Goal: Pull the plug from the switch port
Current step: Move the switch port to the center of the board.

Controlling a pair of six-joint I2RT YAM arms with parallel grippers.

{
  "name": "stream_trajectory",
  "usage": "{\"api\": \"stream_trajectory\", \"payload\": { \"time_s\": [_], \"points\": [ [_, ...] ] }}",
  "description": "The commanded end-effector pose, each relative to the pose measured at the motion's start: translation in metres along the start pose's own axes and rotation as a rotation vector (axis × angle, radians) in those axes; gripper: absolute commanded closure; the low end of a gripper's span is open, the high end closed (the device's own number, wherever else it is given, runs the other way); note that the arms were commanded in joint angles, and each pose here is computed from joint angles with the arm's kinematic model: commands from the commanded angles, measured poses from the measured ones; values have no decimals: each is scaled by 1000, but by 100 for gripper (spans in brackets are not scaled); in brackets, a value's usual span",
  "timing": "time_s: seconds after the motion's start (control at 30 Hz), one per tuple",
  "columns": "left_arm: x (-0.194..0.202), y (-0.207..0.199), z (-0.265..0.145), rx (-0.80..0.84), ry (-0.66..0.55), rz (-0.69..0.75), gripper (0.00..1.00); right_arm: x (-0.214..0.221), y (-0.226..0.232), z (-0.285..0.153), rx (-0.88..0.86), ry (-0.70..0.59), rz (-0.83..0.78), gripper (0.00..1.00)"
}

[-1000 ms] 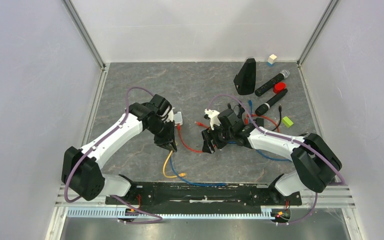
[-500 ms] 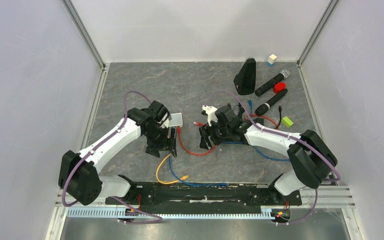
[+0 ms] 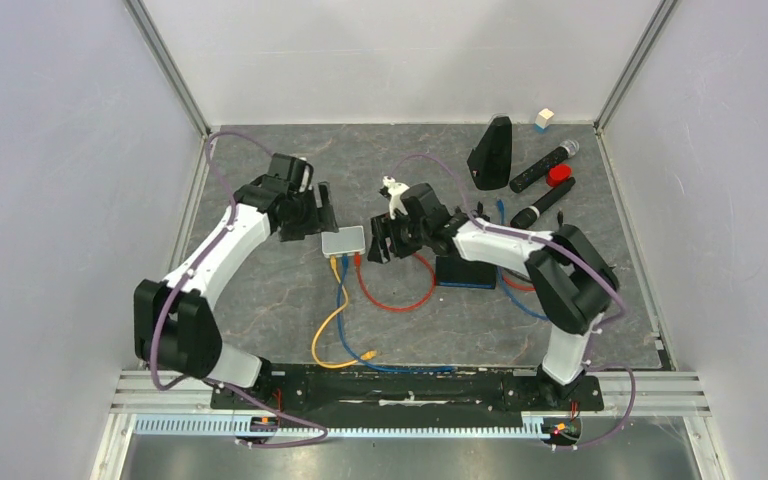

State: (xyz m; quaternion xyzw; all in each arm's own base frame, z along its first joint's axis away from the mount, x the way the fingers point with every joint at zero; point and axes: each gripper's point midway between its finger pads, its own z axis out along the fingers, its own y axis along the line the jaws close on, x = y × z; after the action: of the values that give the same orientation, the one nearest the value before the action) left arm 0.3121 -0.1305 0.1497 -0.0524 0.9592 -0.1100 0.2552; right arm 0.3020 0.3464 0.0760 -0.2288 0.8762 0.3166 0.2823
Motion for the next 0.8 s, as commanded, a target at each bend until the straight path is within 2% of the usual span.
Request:
{"api": "stream_trajectory", "payload": {
  "time_s": [0.0, 0.17, 0.43, 0.63, 0.77],
  "points": [
    [-24, 10, 48, 118, -66, -89, 14, -40, 4, 29, -17, -68, 38, 32],
    [-21, 15, 93, 156, -66, -101, 17, -49, -2, 66, -27, -50, 63, 35],
    [-7, 23, 125, 189, -50, -135, 19, -40, -6, 91, -64, -6, 50, 34],
    [22, 24, 135, 223, 22, -177, 43, -13, -1, 97, -120, 51, 36, 38],
    [51, 20, 120, 243, 60, -222, 51, 21, 9, 87, -139, 99, 19, 43]
  ]
}}
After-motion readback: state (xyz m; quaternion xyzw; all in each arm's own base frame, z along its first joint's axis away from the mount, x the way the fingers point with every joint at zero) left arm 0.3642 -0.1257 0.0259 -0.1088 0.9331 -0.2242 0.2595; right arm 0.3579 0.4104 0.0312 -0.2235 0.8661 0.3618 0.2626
